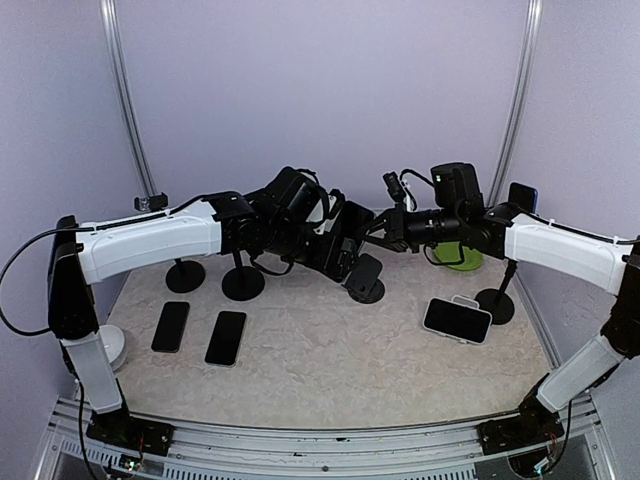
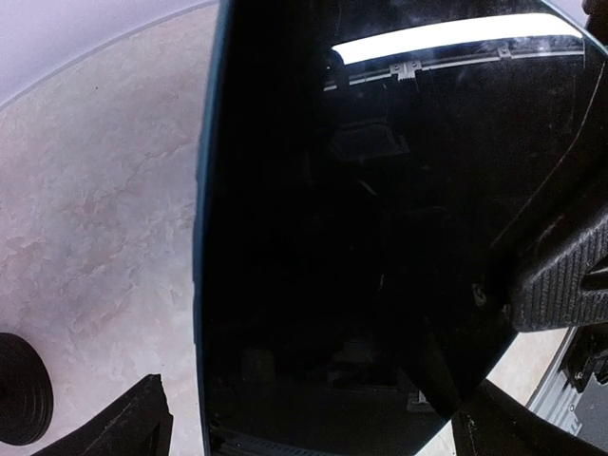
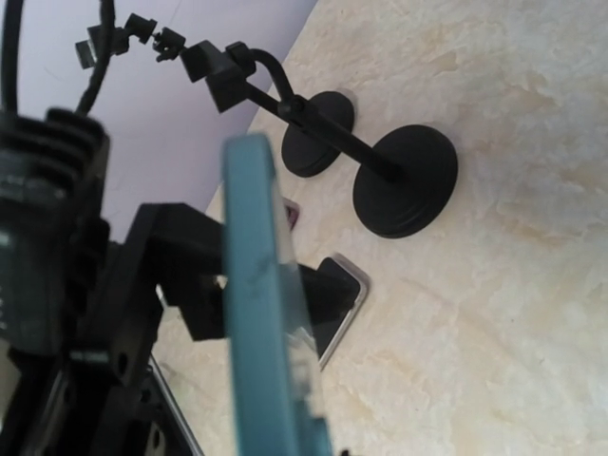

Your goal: Remove the phone from the phone stand

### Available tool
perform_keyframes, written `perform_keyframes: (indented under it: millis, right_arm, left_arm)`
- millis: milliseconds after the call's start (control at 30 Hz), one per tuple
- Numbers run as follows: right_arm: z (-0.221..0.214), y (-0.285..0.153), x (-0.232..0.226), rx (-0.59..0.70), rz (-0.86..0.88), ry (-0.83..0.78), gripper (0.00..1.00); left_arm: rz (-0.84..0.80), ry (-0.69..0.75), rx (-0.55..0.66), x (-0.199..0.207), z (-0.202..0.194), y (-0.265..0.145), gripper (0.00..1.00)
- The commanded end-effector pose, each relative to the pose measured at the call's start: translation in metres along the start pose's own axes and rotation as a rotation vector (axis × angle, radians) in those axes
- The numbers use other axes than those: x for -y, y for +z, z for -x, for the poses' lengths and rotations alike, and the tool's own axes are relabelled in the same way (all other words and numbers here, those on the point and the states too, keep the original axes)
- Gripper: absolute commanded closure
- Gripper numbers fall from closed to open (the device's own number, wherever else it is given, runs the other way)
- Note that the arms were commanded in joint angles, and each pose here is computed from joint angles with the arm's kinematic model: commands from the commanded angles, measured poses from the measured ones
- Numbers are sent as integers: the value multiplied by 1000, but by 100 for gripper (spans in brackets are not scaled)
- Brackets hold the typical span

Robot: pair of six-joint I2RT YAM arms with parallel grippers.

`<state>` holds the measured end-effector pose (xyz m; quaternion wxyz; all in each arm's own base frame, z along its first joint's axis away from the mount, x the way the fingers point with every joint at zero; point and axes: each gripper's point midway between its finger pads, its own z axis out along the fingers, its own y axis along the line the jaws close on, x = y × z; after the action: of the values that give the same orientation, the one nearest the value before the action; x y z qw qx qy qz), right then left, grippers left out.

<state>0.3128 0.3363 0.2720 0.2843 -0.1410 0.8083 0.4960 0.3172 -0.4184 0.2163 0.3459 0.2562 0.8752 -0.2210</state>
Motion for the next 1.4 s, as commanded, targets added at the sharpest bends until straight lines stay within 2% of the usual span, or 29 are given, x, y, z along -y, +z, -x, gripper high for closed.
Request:
perform_keyframes:
  millis: [0, 333, 733, 800, 867, 933, 1000, 1100, 1200, 1367]
  right_arm:
    - [3, -14, -34, 15, 95, -37, 100]
    - [3, -9, -35, 1, 101, -34, 100]
    - [-11, 1, -16, -21, 75, 6, 100]
    - [-15, 4, -11, -31, 69, 14, 95]
    - [-16, 7, -9, -37, 67, 15, 85]
    - [-18, 9, -6, -43, 62, 19, 74]
    - [-18, 10, -3, -43, 53, 20, 58]
    - [-18, 10, 0, -37, 35, 17, 44]
    - [-18, 9, 4, -30, 21, 17, 39]
    - [-15, 4, 17, -11, -5, 27, 37]
  left_arm:
    - [-7, 15, 22, -4, 12, 5, 2]
    - [-4, 23, 17, -2, 10, 6, 10]
    - [6, -10, 22, 4, -1, 1, 43]
    - [11, -43, 21, 5, -6, 1, 47]
    - [20, -56, 13, 3, -12, 0, 51]
    - [36, -74, -6, -1, -22, 1, 53]
    - [44, -84, -16, -4, -29, -1, 55]
    - [64, -116, -36, -11, -42, -3, 57]
    - [66, -153, -63, -14, -57, -4, 58]
    - [76, -197, -133, -16, -88, -4, 59]
